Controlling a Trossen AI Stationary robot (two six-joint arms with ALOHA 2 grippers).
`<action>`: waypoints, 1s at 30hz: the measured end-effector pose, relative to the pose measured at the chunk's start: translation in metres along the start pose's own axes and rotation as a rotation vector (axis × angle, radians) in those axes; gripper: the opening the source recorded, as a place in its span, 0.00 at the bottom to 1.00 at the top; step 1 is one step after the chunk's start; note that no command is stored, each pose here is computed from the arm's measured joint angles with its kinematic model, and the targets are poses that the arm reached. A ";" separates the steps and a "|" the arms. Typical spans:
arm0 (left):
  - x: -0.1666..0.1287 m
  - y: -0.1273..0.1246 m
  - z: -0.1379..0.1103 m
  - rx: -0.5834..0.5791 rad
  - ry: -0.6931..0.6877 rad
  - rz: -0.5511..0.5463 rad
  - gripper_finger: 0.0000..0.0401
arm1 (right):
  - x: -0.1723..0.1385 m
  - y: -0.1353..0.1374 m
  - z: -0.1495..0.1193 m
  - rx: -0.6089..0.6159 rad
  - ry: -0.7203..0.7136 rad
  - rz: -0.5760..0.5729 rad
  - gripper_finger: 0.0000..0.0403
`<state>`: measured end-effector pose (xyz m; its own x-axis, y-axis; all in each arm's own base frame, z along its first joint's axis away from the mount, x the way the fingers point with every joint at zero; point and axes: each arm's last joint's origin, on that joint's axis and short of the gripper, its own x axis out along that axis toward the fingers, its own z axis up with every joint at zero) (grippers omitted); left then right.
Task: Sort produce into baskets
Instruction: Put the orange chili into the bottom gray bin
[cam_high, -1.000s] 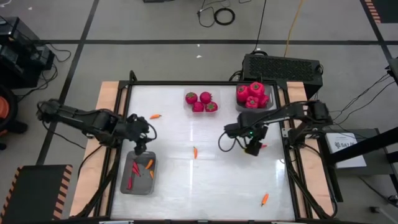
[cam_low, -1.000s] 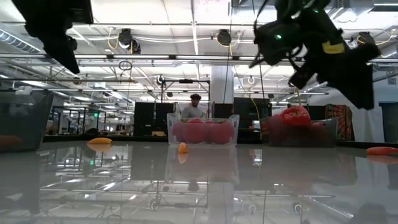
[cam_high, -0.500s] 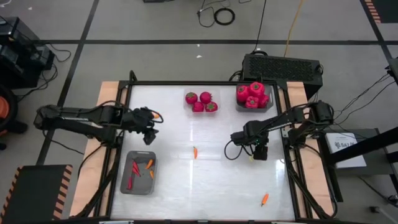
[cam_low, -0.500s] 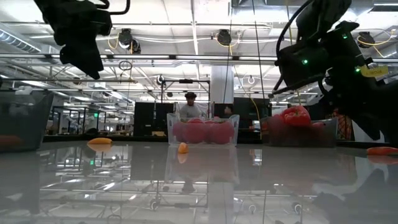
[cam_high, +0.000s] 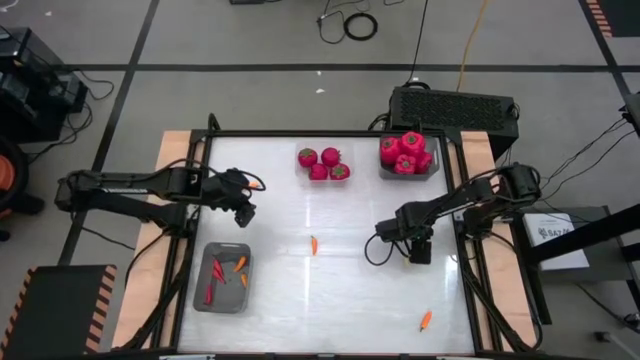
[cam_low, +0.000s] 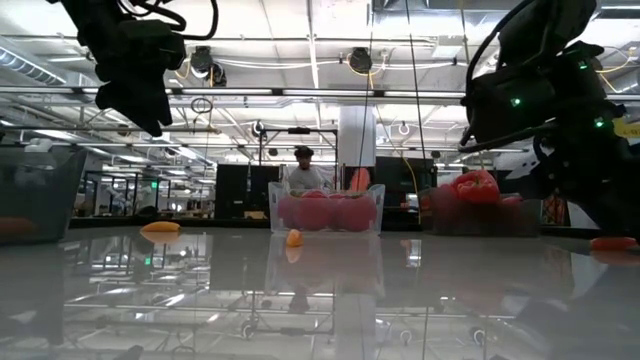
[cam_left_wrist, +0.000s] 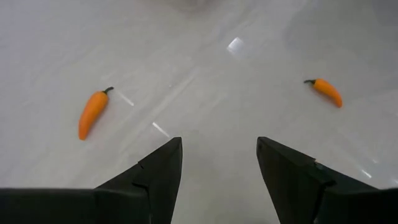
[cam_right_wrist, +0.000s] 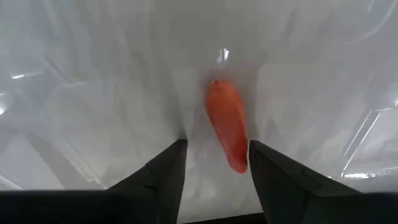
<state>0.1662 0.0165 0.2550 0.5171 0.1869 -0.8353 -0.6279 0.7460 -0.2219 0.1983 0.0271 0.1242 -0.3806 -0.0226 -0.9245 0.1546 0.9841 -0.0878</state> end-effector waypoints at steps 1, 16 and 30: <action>0.000 0.000 0.000 -0.001 0.001 0.000 0.54 | 0.000 0.000 0.000 -0.002 0.000 -0.001 0.40; 0.000 -0.003 0.002 0.022 -0.008 -0.032 0.53 | -0.011 0.001 0.003 0.001 -0.003 -0.064 0.02; 0.000 -0.004 0.000 0.115 0.033 -0.091 0.53 | -0.089 0.011 0.025 0.182 -0.194 0.010 0.01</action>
<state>0.1689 0.0137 0.2557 0.5480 0.0958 -0.8310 -0.5076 0.8277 -0.2394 0.2569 0.0353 0.1956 -0.1987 -0.0638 -0.9780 0.3252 0.9371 -0.1272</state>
